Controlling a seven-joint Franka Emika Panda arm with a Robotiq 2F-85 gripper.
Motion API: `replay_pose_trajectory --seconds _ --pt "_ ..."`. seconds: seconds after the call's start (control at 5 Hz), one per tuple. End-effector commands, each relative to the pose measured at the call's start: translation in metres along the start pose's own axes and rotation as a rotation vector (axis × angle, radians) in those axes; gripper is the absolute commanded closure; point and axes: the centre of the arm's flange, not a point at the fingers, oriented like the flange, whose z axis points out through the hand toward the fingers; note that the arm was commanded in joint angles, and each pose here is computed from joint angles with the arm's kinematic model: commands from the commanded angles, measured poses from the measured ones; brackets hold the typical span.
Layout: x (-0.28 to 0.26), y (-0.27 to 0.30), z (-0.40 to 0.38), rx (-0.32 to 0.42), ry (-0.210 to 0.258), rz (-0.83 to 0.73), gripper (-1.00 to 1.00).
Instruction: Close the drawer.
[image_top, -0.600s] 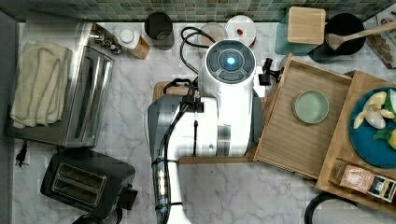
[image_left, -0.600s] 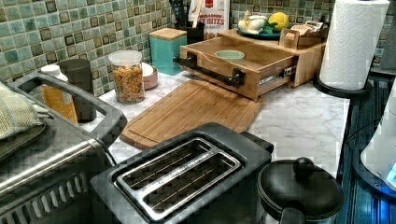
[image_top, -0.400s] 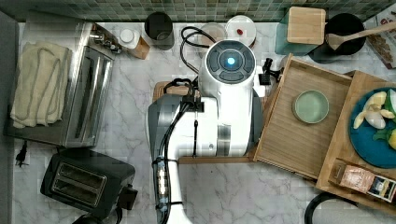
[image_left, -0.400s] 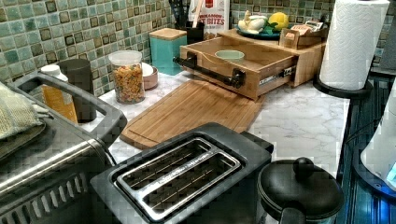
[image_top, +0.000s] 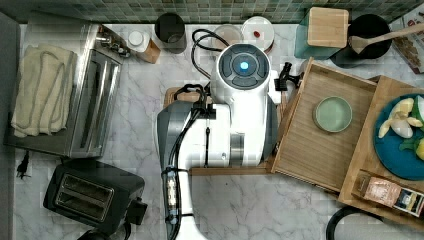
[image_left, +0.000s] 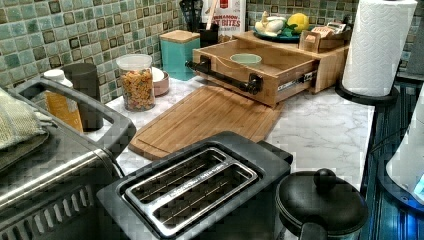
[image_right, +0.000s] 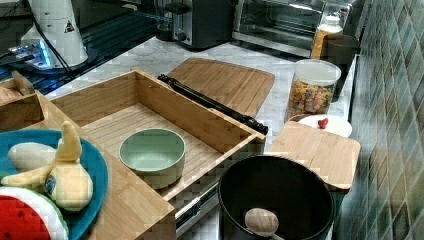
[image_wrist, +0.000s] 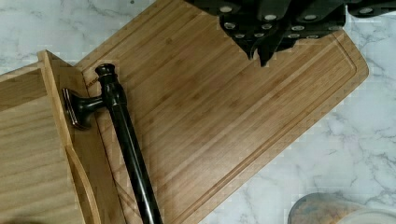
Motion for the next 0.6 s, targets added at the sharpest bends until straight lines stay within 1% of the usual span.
replay_pose_trajectory --seconds 0.2,0.4,0.6 --pt "0.045 0.01 0.048 -0.073 0.03 -0.114 1.0" --pt "0.06 0.012 0.064 -0.061 0.067 -0.144 1.0" --pt "0.071 0.015 0.078 -0.039 0.124 -0.193 1.0"
